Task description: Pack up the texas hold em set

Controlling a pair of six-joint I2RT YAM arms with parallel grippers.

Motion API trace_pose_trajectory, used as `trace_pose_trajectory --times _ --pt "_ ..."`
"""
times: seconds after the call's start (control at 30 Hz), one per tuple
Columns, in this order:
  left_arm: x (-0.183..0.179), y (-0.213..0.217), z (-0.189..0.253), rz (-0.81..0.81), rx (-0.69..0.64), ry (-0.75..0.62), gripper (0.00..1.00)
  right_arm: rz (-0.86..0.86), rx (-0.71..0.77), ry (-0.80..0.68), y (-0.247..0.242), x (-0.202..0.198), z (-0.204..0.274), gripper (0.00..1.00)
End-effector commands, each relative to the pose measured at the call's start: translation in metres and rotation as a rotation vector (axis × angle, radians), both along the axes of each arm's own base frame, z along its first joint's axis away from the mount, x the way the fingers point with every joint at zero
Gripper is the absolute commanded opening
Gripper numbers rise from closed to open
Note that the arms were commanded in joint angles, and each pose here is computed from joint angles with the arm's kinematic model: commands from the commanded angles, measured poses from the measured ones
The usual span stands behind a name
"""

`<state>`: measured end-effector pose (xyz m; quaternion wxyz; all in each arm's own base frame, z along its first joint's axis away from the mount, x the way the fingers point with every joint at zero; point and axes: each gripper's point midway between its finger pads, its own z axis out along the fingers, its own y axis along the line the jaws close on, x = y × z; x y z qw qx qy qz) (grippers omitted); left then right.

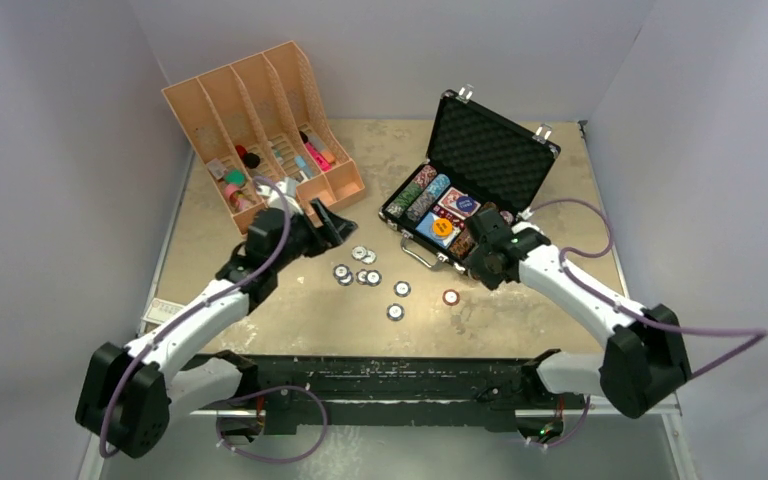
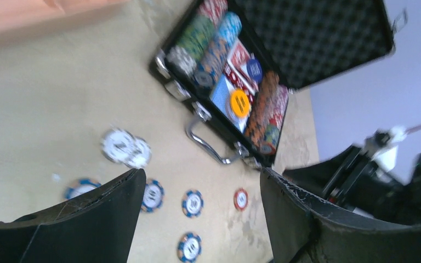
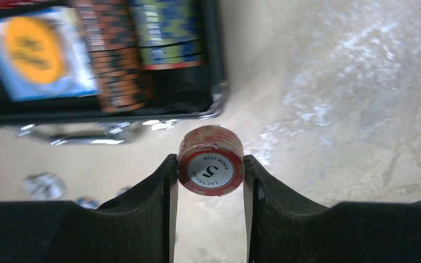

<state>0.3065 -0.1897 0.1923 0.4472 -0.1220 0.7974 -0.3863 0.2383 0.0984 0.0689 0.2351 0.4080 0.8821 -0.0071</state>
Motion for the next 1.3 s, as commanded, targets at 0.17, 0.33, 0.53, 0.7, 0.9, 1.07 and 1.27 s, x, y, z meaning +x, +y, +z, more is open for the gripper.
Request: trace_pose_trajectory --times 0.17,0.33,0.53,0.7,0.9,1.07,1.27 --pt "-0.021 -0.104 0.022 -0.120 -0.048 -0.150 0.76 0.218 0.174 -0.288 0.042 0.041 0.097 0.16" --pt "-0.028 -0.155 0.043 -0.183 -0.154 -0.227 0.80 0.236 0.311 -0.381 0.069 0.057 0.127 0.17" --pt "-0.030 -0.198 0.045 -0.228 -0.112 -0.295 0.85 0.257 0.480 -0.416 0.094 0.055 0.146 0.17" --pt "-0.026 -0.205 0.047 -0.201 -0.089 -0.363 0.87 0.263 0.541 -0.432 0.101 0.052 0.156 0.17" --pt "-0.015 -0.204 0.047 -0.128 -0.110 -0.368 0.67 0.250 0.584 -0.421 0.104 0.047 0.157 0.17" --pt "-0.017 -0.209 0.055 -0.146 -0.159 -0.381 0.43 0.268 0.604 -0.428 0.108 0.047 0.158 0.23" --pt "-0.025 -0.217 0.057 -0.204 -0.161 -0.401 0.11 0.302 0.568 -0.467 0.108 0.054 0.161 0.42"
